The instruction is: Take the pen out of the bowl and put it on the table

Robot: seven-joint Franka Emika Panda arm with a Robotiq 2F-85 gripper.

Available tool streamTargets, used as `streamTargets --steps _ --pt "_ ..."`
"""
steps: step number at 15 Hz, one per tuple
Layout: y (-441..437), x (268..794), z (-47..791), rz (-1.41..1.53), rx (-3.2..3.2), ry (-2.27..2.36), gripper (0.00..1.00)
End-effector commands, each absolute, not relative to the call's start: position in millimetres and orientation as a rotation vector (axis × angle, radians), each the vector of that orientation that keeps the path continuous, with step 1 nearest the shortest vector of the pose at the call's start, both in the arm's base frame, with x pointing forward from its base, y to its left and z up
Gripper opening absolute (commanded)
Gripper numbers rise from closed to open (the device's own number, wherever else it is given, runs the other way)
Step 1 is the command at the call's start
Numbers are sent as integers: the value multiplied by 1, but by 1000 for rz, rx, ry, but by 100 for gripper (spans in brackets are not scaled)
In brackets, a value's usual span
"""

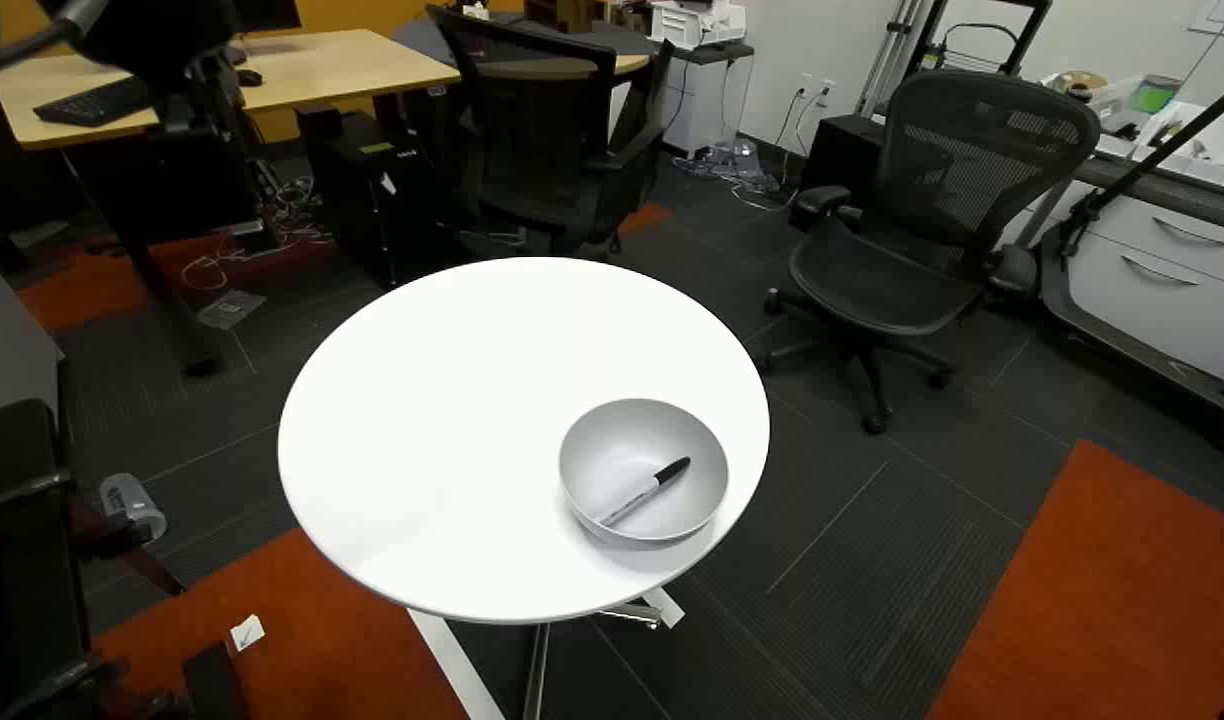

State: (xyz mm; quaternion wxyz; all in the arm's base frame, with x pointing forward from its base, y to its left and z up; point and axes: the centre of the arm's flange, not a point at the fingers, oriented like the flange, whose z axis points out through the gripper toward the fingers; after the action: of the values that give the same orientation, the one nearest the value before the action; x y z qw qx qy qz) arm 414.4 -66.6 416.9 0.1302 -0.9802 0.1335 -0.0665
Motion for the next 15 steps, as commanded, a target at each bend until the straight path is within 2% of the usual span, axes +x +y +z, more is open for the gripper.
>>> streamTargets --steps 1,8,15 --pt "-67 414 417 -193 -2848 388 100" --pt "-68 420 415 -212 -2875 374 100" --pt "-106 494 383 -358 -3122 65 100"
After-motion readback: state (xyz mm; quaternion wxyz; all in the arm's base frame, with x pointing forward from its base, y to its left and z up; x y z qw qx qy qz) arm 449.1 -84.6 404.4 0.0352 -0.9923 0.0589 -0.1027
